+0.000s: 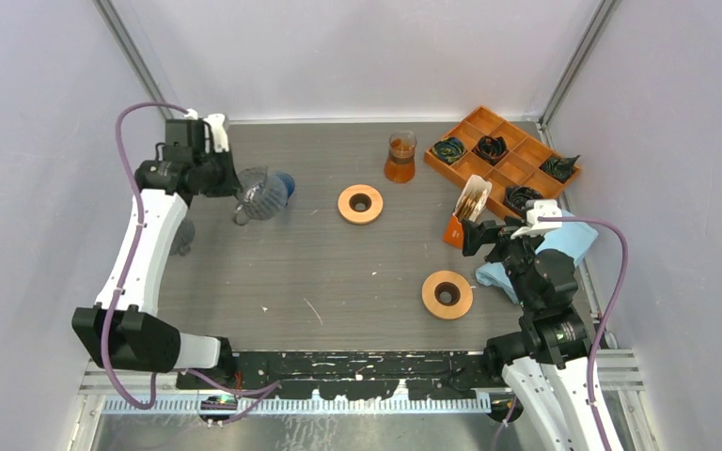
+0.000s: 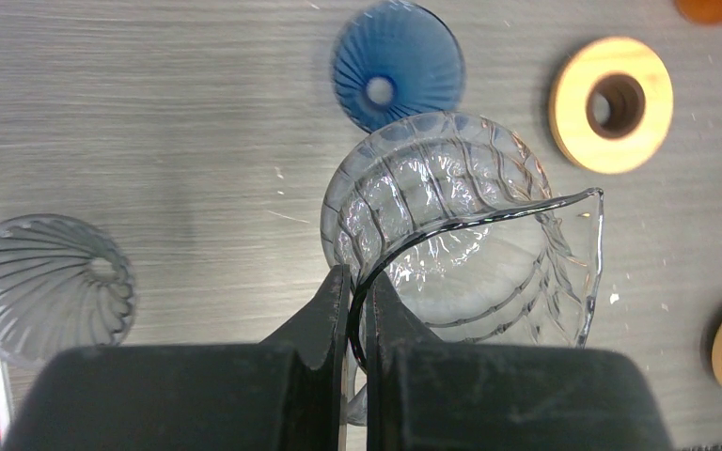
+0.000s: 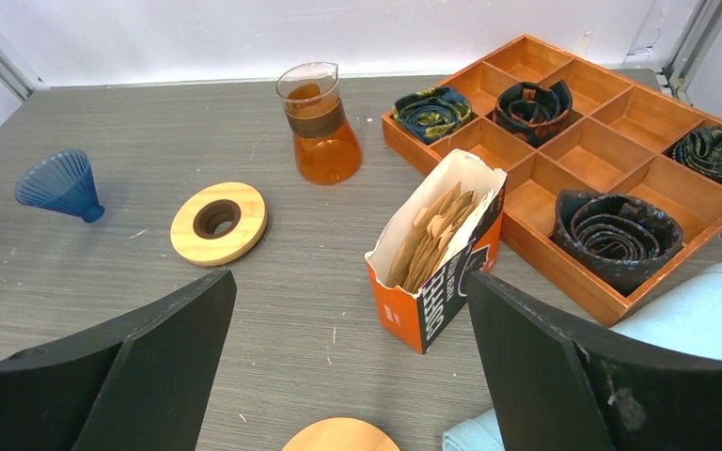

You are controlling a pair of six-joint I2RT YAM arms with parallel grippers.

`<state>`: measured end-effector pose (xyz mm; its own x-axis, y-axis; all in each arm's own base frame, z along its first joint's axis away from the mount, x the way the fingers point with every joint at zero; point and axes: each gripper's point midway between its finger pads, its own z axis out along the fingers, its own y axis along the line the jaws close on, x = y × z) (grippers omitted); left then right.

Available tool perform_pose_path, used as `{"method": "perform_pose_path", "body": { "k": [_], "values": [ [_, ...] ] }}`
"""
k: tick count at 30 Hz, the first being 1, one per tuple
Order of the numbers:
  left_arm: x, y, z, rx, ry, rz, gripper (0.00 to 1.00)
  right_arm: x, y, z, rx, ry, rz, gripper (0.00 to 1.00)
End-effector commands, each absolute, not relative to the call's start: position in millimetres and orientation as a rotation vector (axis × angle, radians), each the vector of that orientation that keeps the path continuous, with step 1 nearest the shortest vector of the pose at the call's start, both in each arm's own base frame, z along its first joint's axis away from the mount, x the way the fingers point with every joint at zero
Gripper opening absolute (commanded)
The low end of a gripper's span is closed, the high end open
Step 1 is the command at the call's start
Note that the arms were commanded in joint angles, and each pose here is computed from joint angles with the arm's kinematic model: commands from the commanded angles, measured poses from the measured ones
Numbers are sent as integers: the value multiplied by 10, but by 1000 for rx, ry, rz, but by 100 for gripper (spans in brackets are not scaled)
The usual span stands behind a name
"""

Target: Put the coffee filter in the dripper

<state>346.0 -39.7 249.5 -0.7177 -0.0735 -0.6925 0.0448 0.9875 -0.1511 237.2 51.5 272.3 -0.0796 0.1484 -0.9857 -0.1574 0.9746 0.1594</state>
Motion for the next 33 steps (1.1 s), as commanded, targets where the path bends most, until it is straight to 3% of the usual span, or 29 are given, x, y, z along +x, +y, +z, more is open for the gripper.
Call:
{"method": "perform_pose_path", "body": {
  "k": [1, 17, 33],
  "values": [
    [3291, -745, 2549, 97, 2331, -266, 0, 2406, 552, 2889, -12, 1572, 274, 100],
    [2770, -2213, 1921, 633, 2314, -390, 0, 2457, 532, 2825, -4, 1605, 252, 100],
    [2700, -2933, 1285, 918, 2303, -447, 0, 2490, 549, 2768, -15, 1634, 249, 100]
  ]
}}
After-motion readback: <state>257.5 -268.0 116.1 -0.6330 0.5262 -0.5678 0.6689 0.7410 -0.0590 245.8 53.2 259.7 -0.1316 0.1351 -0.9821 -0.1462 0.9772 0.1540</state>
